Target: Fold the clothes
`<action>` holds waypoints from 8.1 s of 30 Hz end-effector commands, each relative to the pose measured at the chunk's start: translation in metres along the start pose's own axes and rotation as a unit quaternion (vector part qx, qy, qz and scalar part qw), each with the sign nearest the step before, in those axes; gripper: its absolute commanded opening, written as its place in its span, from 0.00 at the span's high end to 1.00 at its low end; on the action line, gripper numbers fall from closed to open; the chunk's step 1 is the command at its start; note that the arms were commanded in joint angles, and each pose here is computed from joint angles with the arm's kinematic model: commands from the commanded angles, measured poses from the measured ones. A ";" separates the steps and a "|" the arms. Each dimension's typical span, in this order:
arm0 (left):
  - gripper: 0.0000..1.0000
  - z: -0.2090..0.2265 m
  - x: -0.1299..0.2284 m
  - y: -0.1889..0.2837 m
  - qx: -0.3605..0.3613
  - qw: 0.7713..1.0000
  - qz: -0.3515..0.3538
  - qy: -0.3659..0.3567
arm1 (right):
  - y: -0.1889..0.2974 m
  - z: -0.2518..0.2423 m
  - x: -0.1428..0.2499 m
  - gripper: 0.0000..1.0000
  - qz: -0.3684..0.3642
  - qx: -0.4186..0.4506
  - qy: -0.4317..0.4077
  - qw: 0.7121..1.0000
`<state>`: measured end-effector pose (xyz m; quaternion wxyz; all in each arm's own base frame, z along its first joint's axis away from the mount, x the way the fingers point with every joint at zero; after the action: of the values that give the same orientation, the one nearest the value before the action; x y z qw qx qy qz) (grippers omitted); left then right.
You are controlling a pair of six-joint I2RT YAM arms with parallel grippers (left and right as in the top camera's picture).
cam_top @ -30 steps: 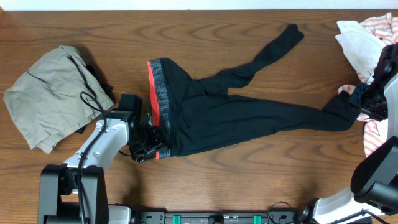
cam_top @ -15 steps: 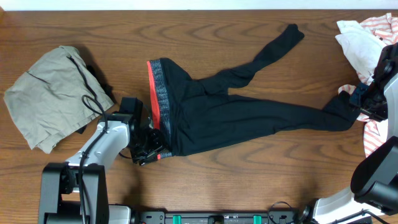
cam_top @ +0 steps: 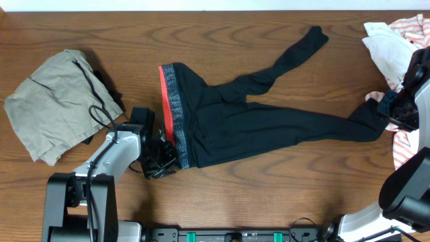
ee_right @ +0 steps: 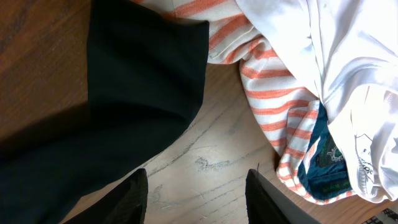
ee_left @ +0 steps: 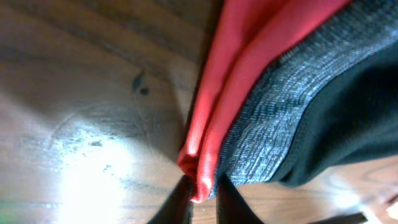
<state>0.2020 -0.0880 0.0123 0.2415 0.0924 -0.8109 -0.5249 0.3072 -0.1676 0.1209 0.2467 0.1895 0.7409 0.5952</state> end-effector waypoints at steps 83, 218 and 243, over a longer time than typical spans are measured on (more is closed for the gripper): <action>0.94 0.121 -0.055 0.058 -0.113 0.964 -0.143 0.196 | -0.080 0.092 0.062 0.54 0.020 -0.156 0.059 0.986; 0.70 -0.061 -0.127 0.170 -0.003 0.894 -0.403 -0.197 | 0.026 0.118 0.025 0.83 -0.051 -0.328 0.159 0.930; 0.70 -0.083 -0.262 0.040 -0.049 0.920 -0.311 -0.234 | 0.114 0.178 -0.031 0.37 -0.222 -0.340 0.263 0.875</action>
<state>0.4748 -0.0309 0.0175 -0.1319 0.2181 -0.7481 -0.6126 0.4269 -0.0208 0.2027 0.2115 -0.2284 0.5512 0.7741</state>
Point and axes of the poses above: each gripper's point midway between its finger pads, its own y axis back along the fingers, its own z axis along the line the jaws close on, x = y × z, the point moved 1 cm from there along y, back along the fingers, and after that the axes turned 1 degree about y, right-handed, at the moved point
